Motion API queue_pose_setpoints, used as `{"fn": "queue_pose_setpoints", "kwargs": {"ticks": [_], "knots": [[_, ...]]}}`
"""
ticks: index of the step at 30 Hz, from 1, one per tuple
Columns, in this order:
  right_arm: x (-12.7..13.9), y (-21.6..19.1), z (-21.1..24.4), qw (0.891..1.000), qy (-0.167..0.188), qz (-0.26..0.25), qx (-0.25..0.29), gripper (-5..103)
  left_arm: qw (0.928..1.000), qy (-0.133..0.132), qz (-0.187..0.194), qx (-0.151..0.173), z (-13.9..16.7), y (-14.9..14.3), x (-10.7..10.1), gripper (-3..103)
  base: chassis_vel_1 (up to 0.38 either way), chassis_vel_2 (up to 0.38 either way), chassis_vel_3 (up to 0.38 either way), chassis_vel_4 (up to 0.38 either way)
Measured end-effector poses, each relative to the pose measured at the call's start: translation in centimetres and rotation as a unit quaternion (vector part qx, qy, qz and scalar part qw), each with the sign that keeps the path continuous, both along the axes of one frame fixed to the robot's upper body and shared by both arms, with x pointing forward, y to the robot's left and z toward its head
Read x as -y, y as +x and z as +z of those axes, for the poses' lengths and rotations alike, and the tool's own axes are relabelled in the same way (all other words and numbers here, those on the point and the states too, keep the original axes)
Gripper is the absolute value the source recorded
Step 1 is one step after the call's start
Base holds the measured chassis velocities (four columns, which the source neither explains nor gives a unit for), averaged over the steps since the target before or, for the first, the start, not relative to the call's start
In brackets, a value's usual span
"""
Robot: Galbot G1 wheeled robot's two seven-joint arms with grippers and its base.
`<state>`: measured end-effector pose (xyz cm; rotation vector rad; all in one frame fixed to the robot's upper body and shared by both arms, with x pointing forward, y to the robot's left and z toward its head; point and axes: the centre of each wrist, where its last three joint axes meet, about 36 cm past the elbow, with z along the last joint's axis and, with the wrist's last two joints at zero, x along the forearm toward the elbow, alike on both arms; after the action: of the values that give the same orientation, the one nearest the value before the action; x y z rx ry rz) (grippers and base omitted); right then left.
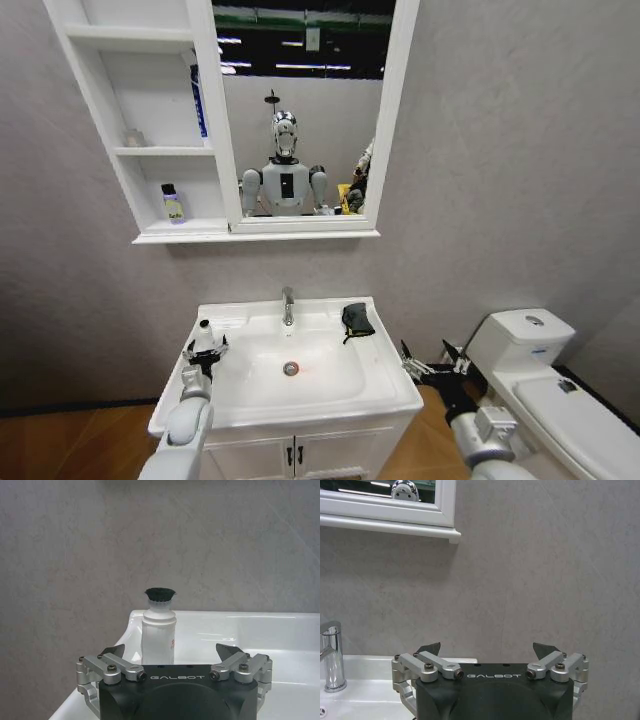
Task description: Move facial cleanser and shampoo from washbasin to cabinet, then wipe washbasin with towel.
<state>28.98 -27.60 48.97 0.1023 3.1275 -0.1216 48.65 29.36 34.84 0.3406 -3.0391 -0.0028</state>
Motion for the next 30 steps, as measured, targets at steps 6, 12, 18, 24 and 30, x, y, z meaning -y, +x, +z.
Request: {"fn": "queue_pose_setpoints", "kwargs": {"ticks": [6,12,18,24,30], "knots": [[0.2,-0.2,-0.4,1.000,-0.002,-0.002,-0.002,100,0.9999,-0.004,0.011,0.000,-0.1,2.1,-0.6,100,0.000,0.000,0.000,0.000],[0.2,-0.2,-0.5,1.000,-0.001,-0.003,-0.002,100,0.9997,0.003,0.021,-0.007,-0.3,3.7,-1.4,93,0.000,0.000,0.000,0.000],[0.2,-0.1,-0.5,1.000,0.000,-0.003,-0.002,100,0.9996,0.003,0.024,-0.011,-0.5,3.9,-1.6,72,0.000,0.000,0.000,0.000],[0.1,-0.1,-0.5,1.000,0.001,-0.003,-0.001,100,0.9996,0.001,0.025,-0.012,-0.8,3.5,-1.5,50,0.000,0.000,0.000,0.000],[-0.2,0.0,-0.5,1.000,0.002,-0.002,0.000,100,0.9996,0.021,0.018,0.002,2.6,0.4,-0.5,33,0.000,0.000,0.000,0.000]]}}
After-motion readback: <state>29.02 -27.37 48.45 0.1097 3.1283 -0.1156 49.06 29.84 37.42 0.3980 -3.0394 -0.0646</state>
